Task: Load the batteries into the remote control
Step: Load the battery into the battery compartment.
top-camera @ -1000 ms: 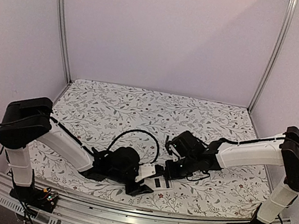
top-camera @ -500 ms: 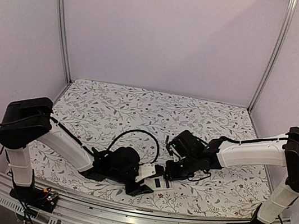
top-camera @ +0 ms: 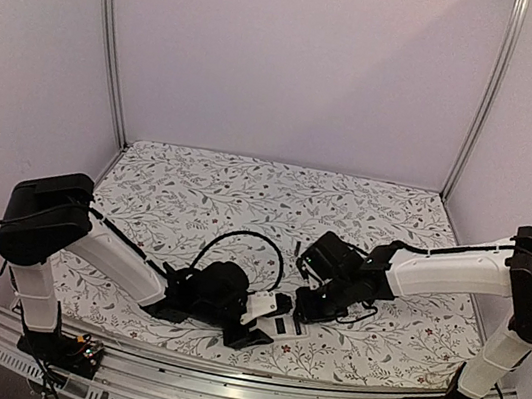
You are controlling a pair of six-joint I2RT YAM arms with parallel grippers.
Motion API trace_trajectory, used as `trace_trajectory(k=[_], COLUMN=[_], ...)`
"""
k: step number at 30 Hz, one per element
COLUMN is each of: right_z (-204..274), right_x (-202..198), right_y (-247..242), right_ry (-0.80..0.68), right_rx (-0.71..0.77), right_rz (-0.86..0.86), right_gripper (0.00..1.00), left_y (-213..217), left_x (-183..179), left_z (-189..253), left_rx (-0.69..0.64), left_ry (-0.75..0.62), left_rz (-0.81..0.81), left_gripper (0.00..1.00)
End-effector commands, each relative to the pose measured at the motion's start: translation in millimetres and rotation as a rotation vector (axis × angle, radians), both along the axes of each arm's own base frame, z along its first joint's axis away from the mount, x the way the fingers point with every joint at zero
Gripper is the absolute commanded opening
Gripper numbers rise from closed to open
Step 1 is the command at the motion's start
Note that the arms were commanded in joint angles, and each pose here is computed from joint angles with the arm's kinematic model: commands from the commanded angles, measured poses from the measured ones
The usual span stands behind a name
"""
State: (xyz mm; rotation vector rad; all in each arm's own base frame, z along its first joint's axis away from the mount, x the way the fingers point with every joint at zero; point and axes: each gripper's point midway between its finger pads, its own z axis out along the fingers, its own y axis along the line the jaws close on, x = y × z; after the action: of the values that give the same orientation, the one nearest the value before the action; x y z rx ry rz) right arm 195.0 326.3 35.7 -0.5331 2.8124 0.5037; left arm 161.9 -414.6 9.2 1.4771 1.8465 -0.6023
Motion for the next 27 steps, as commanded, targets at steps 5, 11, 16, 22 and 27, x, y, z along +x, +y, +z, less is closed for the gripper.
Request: trace_trajectory(k=[5, 11, 16, 22, 27], right_z=[14.3, 5.4, -2.7, -12.1, -17.3], right_x=[13.9, 9.0, 7.8, 6.3, 3.4], right_y=[13.1, 9.1, 7.3, 4.1, -0.2], right_ry=[-0.046, -0.023, -0.014, -0.005, 0.005], right_rx=[0.026, 0.018, 0.009, -0.011, -0.020], right_rz=[0.010, 0.006, 0.006, 0.009, 0.002], right_gripper=[0.14, 0.11, 0.11, 0.09, 0.06], left_y=[55.4, 55.5, 54.9, 55.5, 54.9], left_x=[-18.7, -18.4, -18.5, -18.6, -18.8], left_z=[-68.6, -68.5, -68.4, -69.1, -69.0], left_rx=[0.278, 0.278, 0.278, 0.282, 0.280], left_ry=[0.071, 0.069, 0.071, 0.071, 0.072], left_rz=[-0.001, 0.000, 0.000, -0.001, -0.001], left_gripper=[0.49, 0.49, 0.49, 0.49, 0.49])
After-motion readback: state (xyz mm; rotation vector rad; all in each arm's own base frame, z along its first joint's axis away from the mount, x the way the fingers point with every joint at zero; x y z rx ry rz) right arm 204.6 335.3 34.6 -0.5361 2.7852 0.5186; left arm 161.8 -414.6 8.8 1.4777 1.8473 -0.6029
